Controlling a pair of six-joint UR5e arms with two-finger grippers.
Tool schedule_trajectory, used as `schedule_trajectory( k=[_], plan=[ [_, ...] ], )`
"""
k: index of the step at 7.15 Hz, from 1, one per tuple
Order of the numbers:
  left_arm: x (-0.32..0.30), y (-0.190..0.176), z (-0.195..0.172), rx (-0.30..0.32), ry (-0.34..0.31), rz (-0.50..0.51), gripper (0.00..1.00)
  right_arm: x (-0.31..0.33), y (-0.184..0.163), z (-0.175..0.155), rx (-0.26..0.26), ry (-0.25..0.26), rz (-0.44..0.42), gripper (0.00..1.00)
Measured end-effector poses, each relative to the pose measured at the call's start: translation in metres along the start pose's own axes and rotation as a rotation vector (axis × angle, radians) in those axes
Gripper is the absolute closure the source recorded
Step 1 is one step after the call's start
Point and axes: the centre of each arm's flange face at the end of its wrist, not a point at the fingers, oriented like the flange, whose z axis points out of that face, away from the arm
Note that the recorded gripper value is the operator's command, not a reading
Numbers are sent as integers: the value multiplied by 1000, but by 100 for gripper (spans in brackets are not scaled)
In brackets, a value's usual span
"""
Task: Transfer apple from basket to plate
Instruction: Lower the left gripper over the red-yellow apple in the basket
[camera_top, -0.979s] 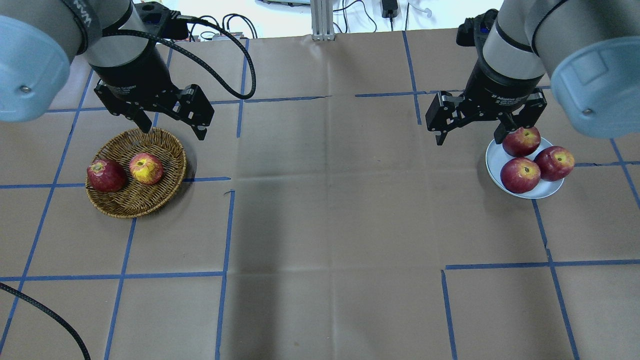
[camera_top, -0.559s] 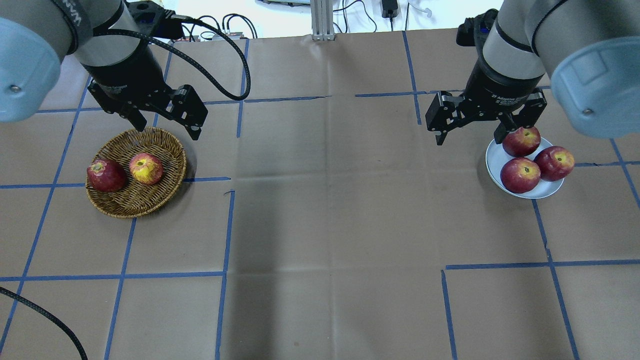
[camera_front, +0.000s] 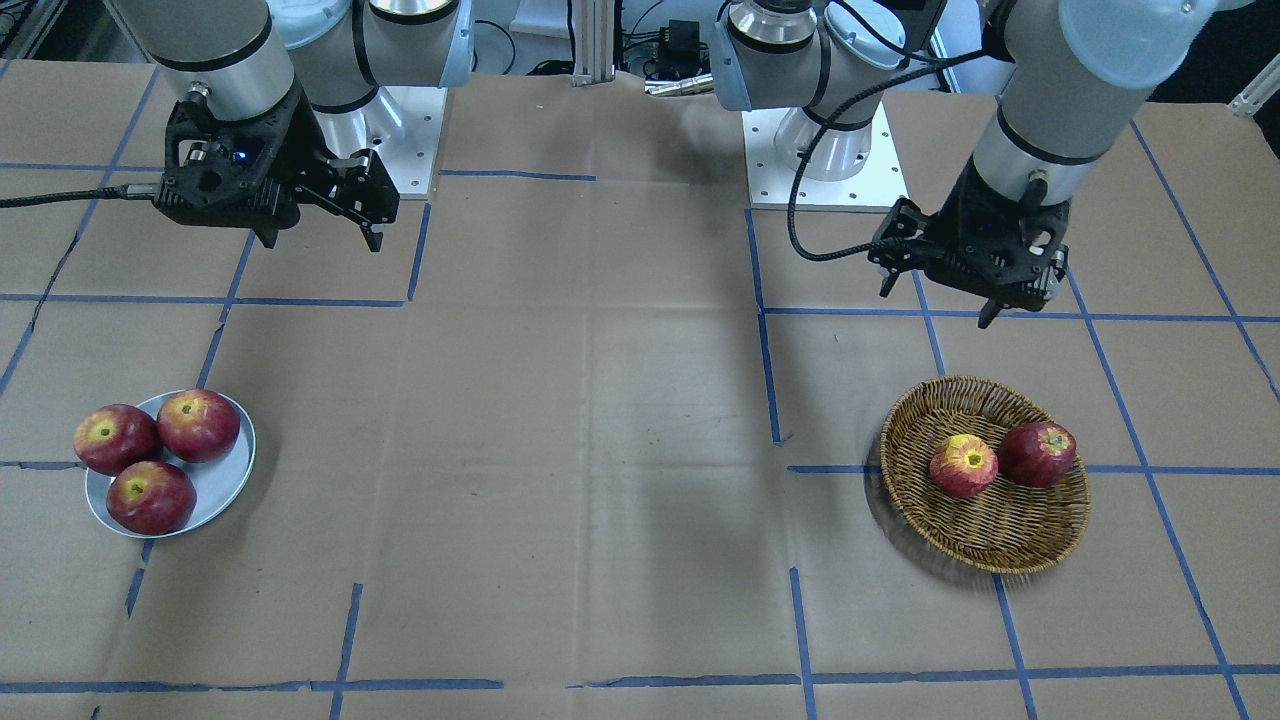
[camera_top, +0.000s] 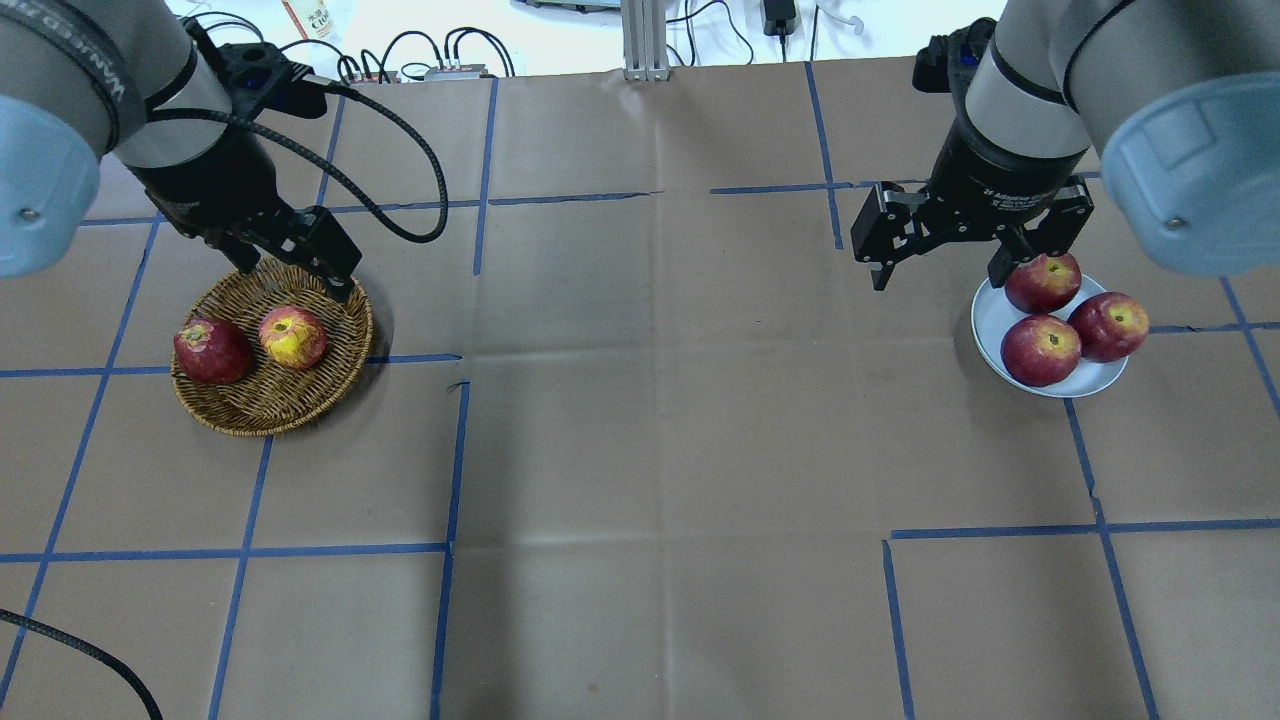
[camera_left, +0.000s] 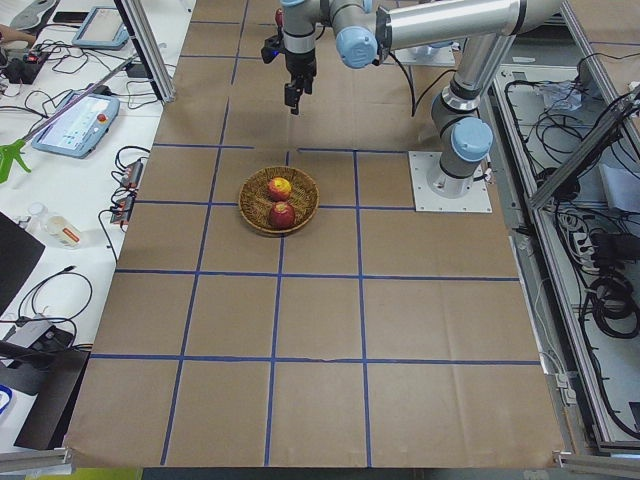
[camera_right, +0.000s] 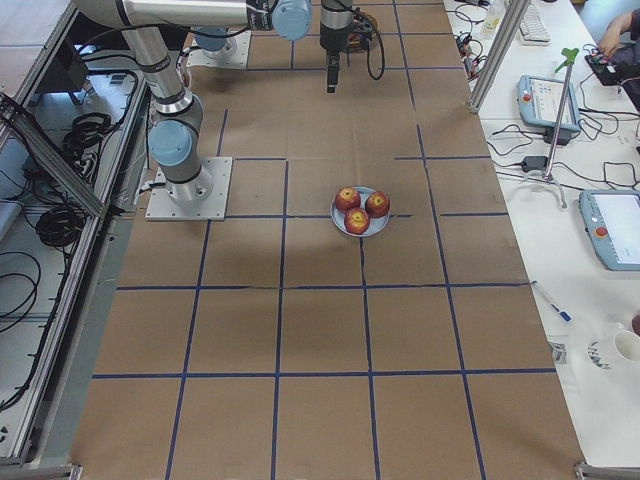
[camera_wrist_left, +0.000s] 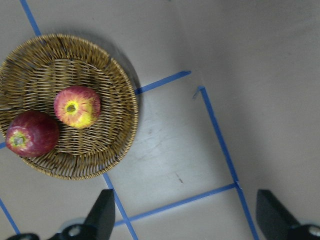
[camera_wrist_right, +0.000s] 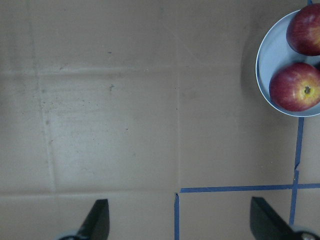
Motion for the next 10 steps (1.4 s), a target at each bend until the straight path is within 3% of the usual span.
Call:
schedule_trajectory(
  k=[2, 5, 10],
  plan=[
    [-38, 8, 55, -8, 5, 70, 1, 0, 0, 0, 0, 0, -1, 0],
    [-79, -15, 126, -33, 25, 104, 1, 0, 0, 0, 0, 0, -1, 0],
    [-112, -52, 180, -15, 20, 241, 1, 0, 0, 0, -1, 0, 0, 0]
  ],
)
